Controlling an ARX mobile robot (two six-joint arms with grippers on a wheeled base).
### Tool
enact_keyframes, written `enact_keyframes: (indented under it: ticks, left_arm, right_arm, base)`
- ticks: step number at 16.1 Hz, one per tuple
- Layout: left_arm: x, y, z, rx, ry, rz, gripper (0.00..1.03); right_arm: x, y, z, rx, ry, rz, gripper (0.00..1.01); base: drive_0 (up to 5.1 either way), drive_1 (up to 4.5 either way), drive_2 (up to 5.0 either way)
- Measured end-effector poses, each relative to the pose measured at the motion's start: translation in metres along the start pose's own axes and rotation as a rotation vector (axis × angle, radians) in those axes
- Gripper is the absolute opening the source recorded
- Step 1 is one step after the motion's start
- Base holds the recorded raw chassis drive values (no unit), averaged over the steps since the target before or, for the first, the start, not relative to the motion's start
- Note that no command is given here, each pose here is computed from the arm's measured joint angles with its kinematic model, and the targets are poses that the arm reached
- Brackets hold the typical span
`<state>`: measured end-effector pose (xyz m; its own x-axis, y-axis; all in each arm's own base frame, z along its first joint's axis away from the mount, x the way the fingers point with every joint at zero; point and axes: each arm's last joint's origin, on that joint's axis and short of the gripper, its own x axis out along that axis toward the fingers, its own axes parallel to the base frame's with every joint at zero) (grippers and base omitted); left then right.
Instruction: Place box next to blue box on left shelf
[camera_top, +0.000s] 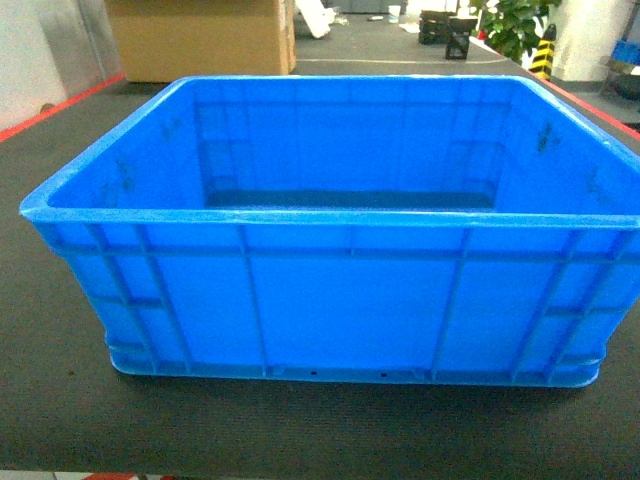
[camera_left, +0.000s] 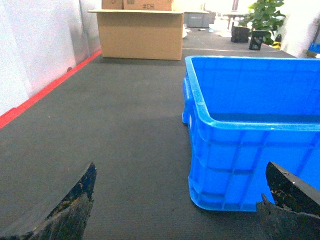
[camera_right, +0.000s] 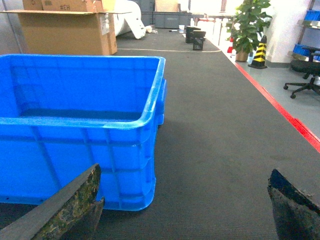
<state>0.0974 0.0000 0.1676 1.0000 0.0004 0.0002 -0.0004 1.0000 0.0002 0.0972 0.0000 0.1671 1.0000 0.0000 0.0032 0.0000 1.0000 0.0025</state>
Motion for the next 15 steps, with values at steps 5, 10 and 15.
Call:
enact_keyframes:
  ticks: [5, 10, 15]
  left_arm:
    - [0.0000, 0.0000, -0.0001, 0.000, 0.000, 0.000, 0.98]
    - [0.0000, 0.0000, -0.0001, 0.000, 0.000, 0.000, 0.98]
    - [0.0000, 0.0000, 0.0000, 0.000, 0.000, 0.000, 0.98]
  right_arm:
    - [0.0000, 0.0000, 0.0000, 0.000, 0.000, 0.000, 0.98]
    - [0.0000, 0.0000, -0.0001, 0.000, 0.001, 0.000, 0.98]
    - [0.0000, 0.0000, 0.0000, 0.000, 0.000, 0.000, 0.98]
  base:
    - [0.0, 0.00, 0.0]
    - [0.0, 0.00, 0.0]
    - [0.0, 0.00, 0.0]
